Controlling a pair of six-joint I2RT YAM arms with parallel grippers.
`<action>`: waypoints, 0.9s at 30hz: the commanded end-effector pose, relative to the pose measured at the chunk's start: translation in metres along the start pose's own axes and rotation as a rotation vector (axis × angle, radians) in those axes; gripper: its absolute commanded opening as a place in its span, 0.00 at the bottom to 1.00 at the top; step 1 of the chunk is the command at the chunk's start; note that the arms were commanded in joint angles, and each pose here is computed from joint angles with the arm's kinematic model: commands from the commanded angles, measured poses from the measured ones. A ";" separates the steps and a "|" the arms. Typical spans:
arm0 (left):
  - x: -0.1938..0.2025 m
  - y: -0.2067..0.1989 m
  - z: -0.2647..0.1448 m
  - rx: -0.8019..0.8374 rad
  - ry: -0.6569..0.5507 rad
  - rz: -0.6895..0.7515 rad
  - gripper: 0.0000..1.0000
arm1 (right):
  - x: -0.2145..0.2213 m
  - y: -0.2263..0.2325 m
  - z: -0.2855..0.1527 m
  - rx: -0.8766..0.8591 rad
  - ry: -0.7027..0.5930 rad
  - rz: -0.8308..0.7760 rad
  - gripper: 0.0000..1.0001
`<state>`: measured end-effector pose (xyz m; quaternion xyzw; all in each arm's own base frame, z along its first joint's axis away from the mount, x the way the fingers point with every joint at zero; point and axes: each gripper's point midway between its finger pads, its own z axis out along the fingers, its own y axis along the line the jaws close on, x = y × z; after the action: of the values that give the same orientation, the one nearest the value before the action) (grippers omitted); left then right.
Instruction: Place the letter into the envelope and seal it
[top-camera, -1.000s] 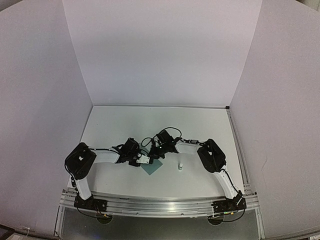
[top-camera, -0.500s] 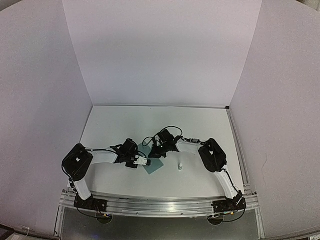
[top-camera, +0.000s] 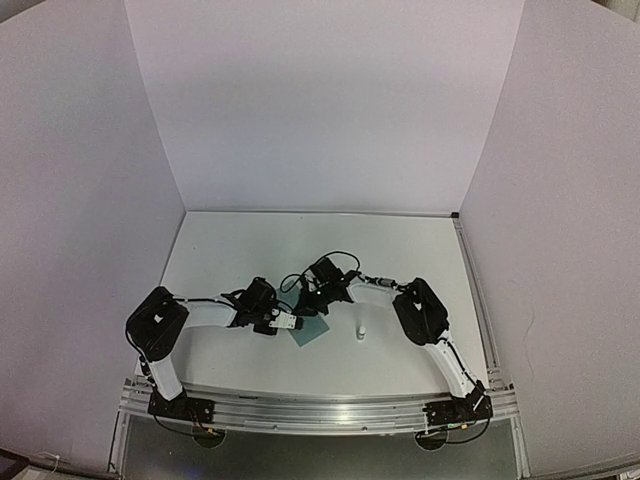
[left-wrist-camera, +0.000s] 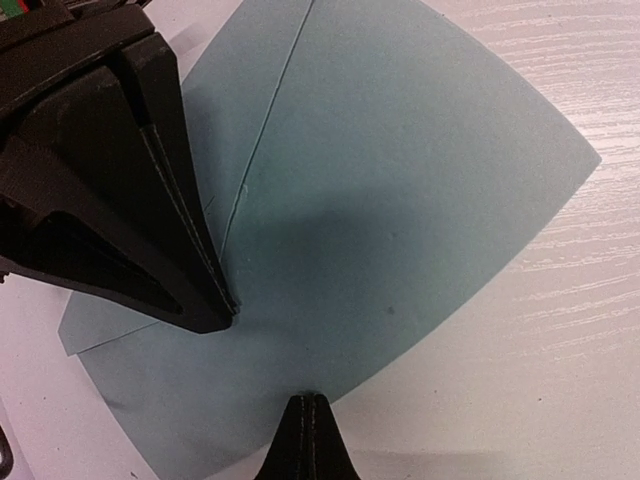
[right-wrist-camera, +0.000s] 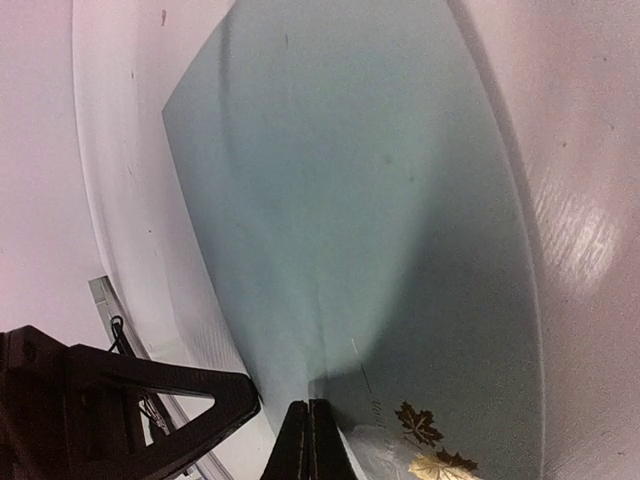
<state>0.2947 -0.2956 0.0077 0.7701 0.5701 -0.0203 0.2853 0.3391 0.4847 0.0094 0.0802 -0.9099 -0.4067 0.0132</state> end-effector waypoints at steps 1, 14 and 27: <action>0.030 -0.043 0.012 0.119 0.099 -0.055 0.00 | -0.001 0.029 -0.020 0.004 -0.020 -0.022 0.00; -0.028 0.017 -0.042 0.063 -0.062 -0.217 0.00 | 0.039 0.009 -0.103 0.253 -0.044 0.084 0.00; 0.063 0.101 -0.017 -0.030 0.118 -0.526 0.00 | 0.105 -0.018 -0.093 0.470 0.163 0.160 0.00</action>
<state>0.3909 -0.2617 0.0745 0.6094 0.7358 -0.0601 0.2891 0.2678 0.3868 0.0613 0.0277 -0.9758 -0.2063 0.0672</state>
